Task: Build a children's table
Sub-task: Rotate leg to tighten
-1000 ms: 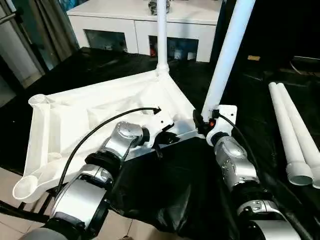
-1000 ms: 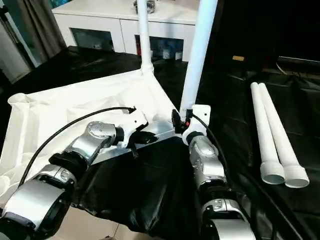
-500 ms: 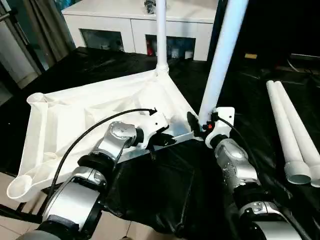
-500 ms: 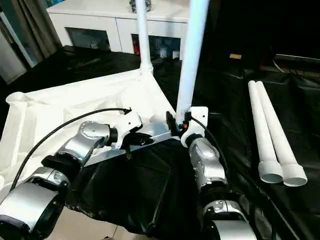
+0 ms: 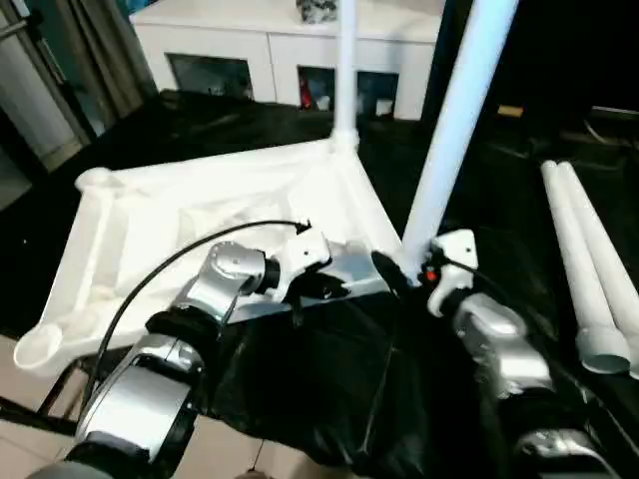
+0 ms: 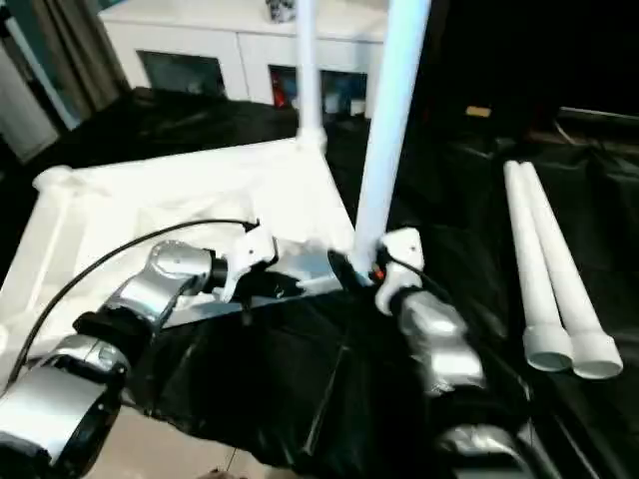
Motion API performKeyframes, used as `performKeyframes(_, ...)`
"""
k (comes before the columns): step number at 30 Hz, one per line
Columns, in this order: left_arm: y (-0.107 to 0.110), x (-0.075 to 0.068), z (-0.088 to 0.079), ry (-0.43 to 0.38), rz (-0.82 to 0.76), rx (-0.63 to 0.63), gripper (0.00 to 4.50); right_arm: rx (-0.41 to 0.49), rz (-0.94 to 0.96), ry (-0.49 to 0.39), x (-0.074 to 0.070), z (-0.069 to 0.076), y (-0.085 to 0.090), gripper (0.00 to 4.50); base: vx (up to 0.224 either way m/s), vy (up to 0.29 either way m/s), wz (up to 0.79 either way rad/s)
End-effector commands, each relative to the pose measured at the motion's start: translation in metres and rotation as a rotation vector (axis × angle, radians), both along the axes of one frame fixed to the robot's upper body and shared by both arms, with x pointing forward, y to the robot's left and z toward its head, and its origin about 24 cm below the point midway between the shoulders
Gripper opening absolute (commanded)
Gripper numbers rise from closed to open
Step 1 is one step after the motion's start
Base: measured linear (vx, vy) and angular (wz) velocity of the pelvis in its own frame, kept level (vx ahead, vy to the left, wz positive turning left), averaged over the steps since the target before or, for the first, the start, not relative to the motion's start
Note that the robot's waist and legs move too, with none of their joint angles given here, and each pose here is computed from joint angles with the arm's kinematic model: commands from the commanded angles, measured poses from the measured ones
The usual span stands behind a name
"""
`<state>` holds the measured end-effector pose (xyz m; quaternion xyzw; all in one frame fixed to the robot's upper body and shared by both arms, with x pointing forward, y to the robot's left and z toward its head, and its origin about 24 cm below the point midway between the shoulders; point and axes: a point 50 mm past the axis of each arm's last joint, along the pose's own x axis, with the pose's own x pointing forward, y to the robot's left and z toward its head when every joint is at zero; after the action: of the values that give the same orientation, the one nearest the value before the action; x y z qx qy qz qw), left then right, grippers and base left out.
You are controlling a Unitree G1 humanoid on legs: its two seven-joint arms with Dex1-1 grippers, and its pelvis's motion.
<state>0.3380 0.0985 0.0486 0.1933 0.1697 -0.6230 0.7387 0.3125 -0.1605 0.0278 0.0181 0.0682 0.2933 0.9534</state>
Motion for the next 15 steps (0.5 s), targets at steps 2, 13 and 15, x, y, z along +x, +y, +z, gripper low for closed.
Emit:
performKeyframes(2,0.004,-0.008,-0.006,0.023,-0.093,0.043,0.0,-0.038,0.102,-0.048,-0.006,0.01,-0.004,4.44,0.0,0.0,0.0)
performKeyframes(13,0.018,-0.017,-0.009,0.056,-0.229,0.114,0.0,-0.224,0.448,-0.008,-0.029,0.017,-0.018,4.44,0.0,0.0,0.0)
performKeyframes(15,0.019,-0.018,-0.009,0.06,-0.244,0.122,0.0,-0.242,0.478,0.003,-0.03,0.017,-0.018,4.18,0.0,0.0,0.0)
